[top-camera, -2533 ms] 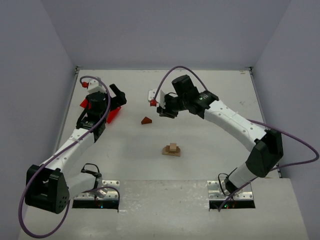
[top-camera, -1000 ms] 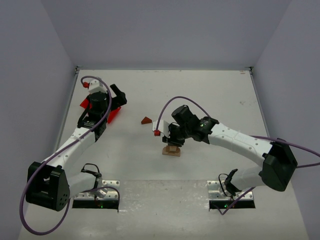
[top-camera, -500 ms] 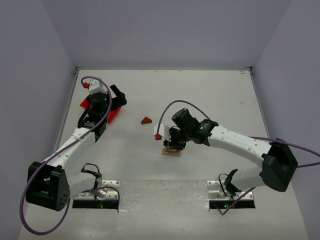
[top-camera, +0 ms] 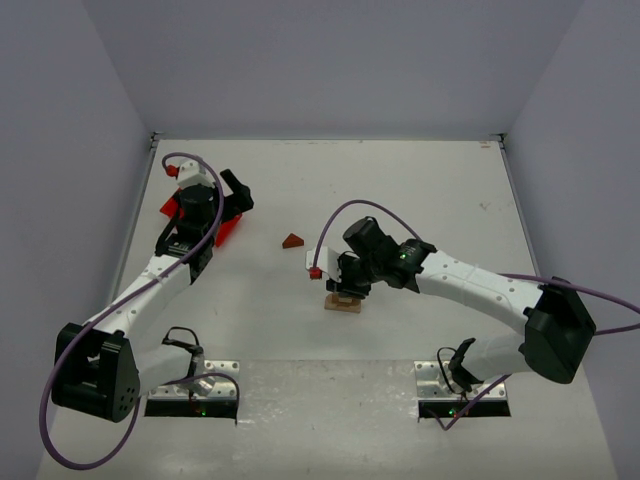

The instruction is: Build the wood block tower

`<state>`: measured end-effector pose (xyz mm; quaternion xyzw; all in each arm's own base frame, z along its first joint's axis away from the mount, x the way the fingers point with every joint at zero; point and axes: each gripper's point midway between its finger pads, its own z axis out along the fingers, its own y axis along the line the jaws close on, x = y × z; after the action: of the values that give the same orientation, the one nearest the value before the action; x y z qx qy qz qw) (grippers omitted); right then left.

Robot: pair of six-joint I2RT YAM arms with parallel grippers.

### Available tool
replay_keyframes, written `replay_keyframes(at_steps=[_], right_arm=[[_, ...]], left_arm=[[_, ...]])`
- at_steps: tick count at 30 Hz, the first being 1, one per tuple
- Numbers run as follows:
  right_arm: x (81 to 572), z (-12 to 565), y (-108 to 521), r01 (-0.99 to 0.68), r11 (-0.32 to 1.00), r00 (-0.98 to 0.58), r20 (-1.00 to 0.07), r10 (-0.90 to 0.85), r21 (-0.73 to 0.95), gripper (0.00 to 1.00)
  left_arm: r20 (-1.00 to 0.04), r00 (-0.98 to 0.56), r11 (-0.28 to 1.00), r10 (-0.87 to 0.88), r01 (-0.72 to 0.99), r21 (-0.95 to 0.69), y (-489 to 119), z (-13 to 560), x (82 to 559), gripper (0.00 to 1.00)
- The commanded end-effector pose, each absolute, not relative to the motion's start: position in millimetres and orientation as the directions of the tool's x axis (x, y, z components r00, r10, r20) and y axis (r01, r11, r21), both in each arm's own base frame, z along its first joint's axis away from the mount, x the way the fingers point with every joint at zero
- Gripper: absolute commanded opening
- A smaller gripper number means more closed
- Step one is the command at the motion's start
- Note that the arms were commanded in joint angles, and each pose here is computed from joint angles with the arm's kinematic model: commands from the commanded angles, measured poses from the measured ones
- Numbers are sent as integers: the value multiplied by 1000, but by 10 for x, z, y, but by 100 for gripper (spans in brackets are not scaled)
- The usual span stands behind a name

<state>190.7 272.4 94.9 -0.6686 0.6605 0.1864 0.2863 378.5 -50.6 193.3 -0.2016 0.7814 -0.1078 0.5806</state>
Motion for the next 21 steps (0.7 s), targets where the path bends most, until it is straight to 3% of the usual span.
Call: replay_keyframes(at_steps=[1,21], right_arm=[[1971,1116,2834,-984,51,78,-666,-741,-171,17],[1955,1046,2817,-985,40,80,-657,-750,-166,22]], left_arm=[[-873,-186,889,-450,-184,-419,-450,2077,3849,100],[-873,-187,890,-450,-182,-419,-453,2077,3847,100]])
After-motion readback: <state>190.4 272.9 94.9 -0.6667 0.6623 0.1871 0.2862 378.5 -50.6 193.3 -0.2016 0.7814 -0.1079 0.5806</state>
